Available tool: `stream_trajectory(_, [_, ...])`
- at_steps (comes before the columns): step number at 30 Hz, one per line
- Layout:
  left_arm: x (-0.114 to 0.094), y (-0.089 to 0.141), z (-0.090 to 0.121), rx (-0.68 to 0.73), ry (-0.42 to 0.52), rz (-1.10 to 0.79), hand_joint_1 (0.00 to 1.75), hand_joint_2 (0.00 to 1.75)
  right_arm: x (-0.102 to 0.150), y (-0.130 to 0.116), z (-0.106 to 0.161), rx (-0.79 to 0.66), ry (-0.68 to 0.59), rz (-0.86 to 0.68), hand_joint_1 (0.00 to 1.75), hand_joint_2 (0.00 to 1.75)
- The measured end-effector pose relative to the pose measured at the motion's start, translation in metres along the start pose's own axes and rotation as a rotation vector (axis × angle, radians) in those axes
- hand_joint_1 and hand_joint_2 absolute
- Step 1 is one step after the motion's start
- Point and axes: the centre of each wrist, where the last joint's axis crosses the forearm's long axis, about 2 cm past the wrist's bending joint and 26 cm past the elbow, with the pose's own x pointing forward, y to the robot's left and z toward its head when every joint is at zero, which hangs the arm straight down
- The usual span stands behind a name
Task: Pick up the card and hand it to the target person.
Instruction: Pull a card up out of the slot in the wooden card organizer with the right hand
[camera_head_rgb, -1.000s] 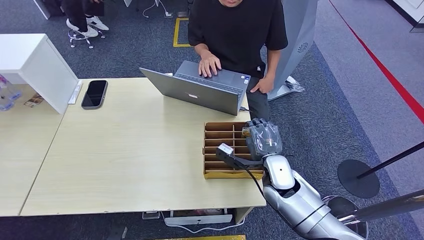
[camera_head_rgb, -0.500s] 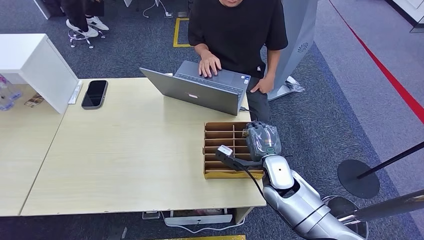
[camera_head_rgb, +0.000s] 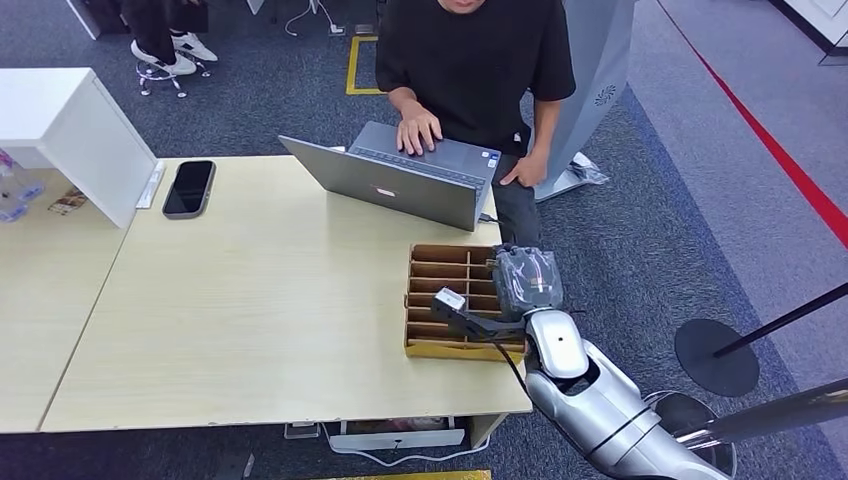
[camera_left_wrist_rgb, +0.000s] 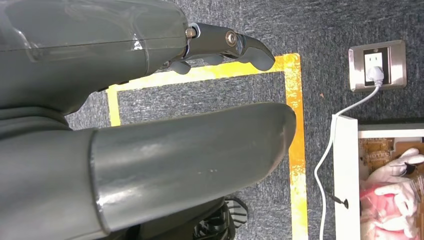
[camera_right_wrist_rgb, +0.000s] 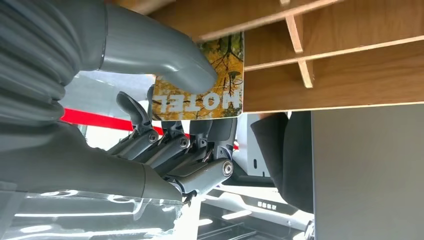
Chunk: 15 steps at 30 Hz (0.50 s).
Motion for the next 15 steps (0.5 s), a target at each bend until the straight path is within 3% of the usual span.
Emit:
stream_trajectory(6, [-0.001, 0.001, 0.0, 0.004, 0.001, 0.0, 0.0, 0.0, 0.001, -0.003, -0.002, -0.049, -0.007, 0.002, 1.52, 1.75])
stream_trajectory(15, [0.0, 0.002, -0.001, 0.007, -0.004, 0.006, 0.0, 0.0, -0.002, -0.033, -0.005, -0.173, -0.031, 0.0, 1.53, 1.75])
